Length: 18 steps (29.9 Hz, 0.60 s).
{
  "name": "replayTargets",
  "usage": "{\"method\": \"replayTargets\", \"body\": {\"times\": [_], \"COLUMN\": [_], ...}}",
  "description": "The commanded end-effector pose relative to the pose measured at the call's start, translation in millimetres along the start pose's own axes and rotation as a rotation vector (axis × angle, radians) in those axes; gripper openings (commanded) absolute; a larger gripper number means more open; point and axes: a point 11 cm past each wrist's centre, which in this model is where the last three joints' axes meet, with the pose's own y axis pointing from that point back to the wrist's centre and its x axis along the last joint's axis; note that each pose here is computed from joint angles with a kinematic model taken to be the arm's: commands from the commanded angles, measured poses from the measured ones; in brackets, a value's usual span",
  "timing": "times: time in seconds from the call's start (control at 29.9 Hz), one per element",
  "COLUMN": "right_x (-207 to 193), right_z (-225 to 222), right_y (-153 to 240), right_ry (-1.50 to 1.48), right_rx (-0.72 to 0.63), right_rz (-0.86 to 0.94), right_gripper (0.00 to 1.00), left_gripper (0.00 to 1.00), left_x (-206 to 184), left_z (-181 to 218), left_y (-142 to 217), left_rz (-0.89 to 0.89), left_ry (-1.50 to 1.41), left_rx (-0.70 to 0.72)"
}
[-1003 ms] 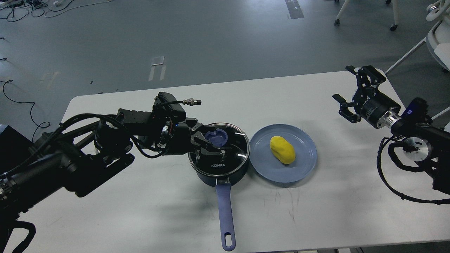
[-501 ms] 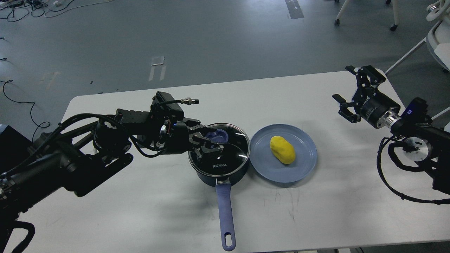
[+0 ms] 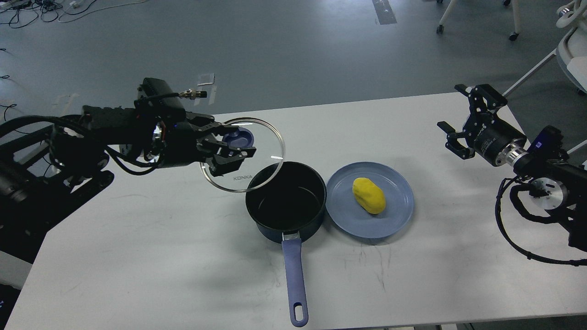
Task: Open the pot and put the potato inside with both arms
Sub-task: 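Lift the lid off the saucepan and carry it away from the pot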
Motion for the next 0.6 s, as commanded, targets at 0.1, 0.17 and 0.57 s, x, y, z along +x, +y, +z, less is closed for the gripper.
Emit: {"method": "replayTargets", "body": {"times": [0.1,0.17,0.57], "right_x": [1.0,1.5,2.1], "right_z": [1.7,3.7,4.7], "right_y": [1.5,2.8,3.5], "right_ry": [-0.001,-0.002,-0.002], "right_rx": [-0.003,-0.007,-0.01], "right_rz": [0.003,0.005,0.006], "right_gripper": [1.0,1.0,1.0], "left_gripper": [0.51,0.52,0.54], "left_x": [-94.1,-129.4,-199.3], "left_z": [-40.9,-43.8,-32.3], "left_y": [63.6,75.4,76.9], "left_rz": [-0.079,-0.087,-0.1], "left_ry": [0.07,0.114,0.292], "left_rx": [0.168,0.2,0.234]}}
